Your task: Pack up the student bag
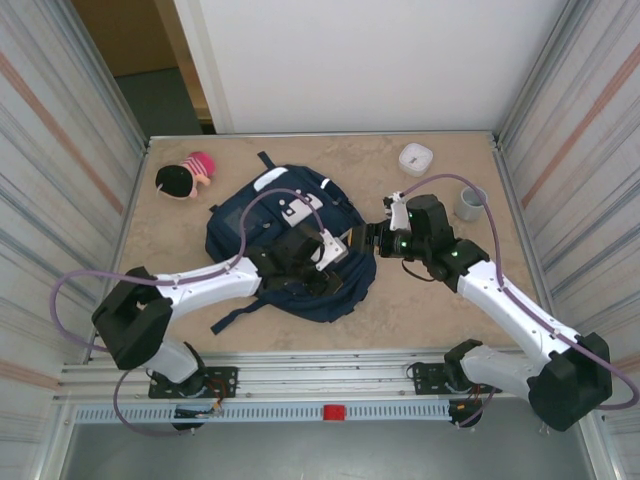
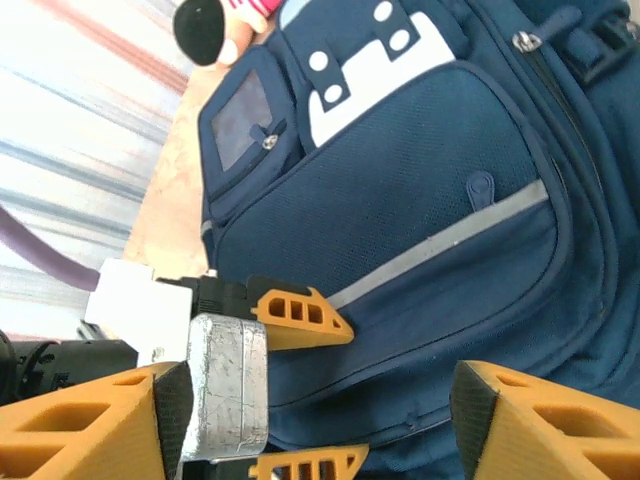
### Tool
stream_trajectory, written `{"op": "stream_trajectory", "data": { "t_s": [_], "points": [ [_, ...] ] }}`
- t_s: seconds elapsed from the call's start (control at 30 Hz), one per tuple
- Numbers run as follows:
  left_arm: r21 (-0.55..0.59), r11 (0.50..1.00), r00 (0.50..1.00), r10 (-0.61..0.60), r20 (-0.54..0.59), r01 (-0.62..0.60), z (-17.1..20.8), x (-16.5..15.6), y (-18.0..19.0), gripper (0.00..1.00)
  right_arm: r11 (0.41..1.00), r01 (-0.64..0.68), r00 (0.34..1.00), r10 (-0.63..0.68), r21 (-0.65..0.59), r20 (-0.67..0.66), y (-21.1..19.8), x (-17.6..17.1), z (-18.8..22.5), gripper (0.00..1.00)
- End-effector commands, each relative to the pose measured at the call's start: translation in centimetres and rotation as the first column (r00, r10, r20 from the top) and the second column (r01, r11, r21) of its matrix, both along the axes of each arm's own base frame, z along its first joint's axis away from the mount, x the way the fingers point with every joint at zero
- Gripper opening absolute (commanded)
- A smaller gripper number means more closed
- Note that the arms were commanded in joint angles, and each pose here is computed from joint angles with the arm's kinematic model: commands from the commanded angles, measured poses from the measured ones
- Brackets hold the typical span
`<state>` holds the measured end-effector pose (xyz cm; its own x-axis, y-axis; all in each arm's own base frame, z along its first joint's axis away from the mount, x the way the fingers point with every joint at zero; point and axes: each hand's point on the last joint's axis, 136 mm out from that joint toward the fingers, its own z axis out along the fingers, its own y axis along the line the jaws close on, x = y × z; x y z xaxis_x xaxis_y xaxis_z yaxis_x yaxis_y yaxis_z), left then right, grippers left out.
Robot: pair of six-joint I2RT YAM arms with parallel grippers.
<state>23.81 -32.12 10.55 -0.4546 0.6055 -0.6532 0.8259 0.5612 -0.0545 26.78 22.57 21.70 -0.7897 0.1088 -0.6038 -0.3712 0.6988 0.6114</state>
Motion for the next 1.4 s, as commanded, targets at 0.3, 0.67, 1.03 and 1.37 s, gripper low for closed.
{"op": "stream_trajectory", "data": {
  "t_s": [0.3, 0.67, 1.03, 1.37],
  "points": [
    [-0.261, 0.962, 0.986, 0.117, 0.119, -0.083, 10.6, 0.0, 7.4, 0.84, 0.677, -0.435, 0.514, 0.728, -0.594, 0.454, 4.6, -4.0, 0.5, 0.66],
    [0.141, 0.975, 0.975, -0.190, 0.118, 0.173, 2.7, -1.8, 15.1, 0.82, 0.421, -0.479, 0.254, 0.906, -0.770, 0.338, 8.3, -3.8, -5.4, 0.61],
    [0.301, 0.914, 0.956, -0.294, 0.024, 0.273, -2.4, -0.6, 16.3, 0.81, 0.412, -0.451, 0.276, 0.908, -0.792, 0.315, 7.7, -3.1, -6.8, 0.59],
    [0.204, 0.912, 0.933, -0.358, -0.021, 0.355, -3.3, -1.5, 14.3, 0.42, 0.399, -0.445, 0.300, 0.910, -0.801, 0.287, 6.6, -2.9, -7.7, 0.58]
  ]
}}
